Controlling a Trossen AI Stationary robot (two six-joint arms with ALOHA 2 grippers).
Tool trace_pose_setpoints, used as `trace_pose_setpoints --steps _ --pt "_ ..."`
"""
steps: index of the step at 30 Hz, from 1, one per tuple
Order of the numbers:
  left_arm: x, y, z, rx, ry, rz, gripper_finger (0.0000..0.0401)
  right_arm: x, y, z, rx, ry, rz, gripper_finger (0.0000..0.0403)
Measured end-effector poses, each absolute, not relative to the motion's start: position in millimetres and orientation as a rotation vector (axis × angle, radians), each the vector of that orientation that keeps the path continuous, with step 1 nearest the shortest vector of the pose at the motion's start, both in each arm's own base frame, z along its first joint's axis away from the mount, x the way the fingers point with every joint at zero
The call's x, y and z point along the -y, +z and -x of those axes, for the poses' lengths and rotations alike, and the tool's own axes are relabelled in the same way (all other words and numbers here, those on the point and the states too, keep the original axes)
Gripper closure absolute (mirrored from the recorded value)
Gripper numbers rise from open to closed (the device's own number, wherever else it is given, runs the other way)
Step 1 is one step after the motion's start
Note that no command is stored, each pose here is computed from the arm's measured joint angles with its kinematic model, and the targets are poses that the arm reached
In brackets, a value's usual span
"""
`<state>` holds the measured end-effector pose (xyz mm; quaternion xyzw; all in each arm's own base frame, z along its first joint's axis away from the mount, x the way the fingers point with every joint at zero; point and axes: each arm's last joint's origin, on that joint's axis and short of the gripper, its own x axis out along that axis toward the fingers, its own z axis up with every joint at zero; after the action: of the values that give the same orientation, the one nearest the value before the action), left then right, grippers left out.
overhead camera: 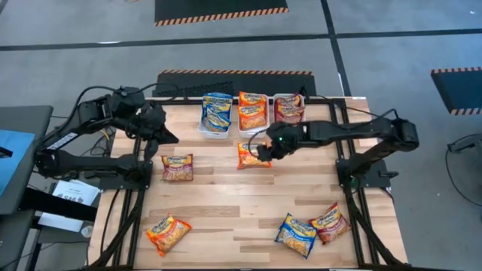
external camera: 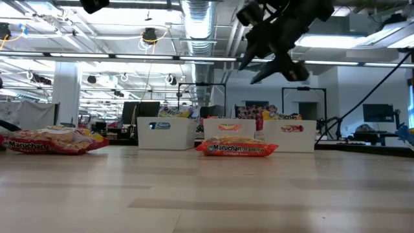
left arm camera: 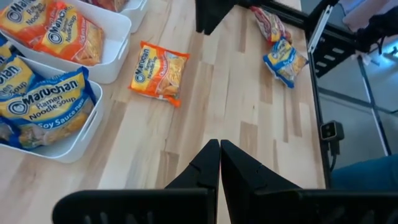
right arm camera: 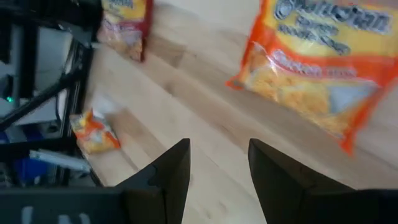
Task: Sort Maruchan noodles
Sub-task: Put the orange noodle pack into the center white bin
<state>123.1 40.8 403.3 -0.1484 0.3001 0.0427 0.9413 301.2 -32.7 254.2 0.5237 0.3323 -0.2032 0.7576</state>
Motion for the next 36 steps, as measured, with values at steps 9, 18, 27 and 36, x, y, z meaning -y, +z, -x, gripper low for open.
trace_pose_setpoints --steps 9,18,27,36 --pt "-43.5 400.8 -129.3 -0.633 0.076 0.274 0.0401 39.5 207.7 -307.6 -0.761 -0.671 -1.136 0.0215" --pt "-45.9 398.7 -134.5 -0.65 0.083 0.274 0.0401 60.4 169.9 -314.0 -0.829 -0.821 -1.166 0.0215" --pt "-47.2 398.4 -134.5 -0.656 0.115 0.232 0.0401 74.0 148.9 -318.9 -0.861 -0.841 -1.217 0.0215" --pt "-47.2 398.3 -134.5 -0.658 0.115 0.23 0.0401 80.4 128.8 -330.0 -0.86 -0.814 -1.284 0.0227"
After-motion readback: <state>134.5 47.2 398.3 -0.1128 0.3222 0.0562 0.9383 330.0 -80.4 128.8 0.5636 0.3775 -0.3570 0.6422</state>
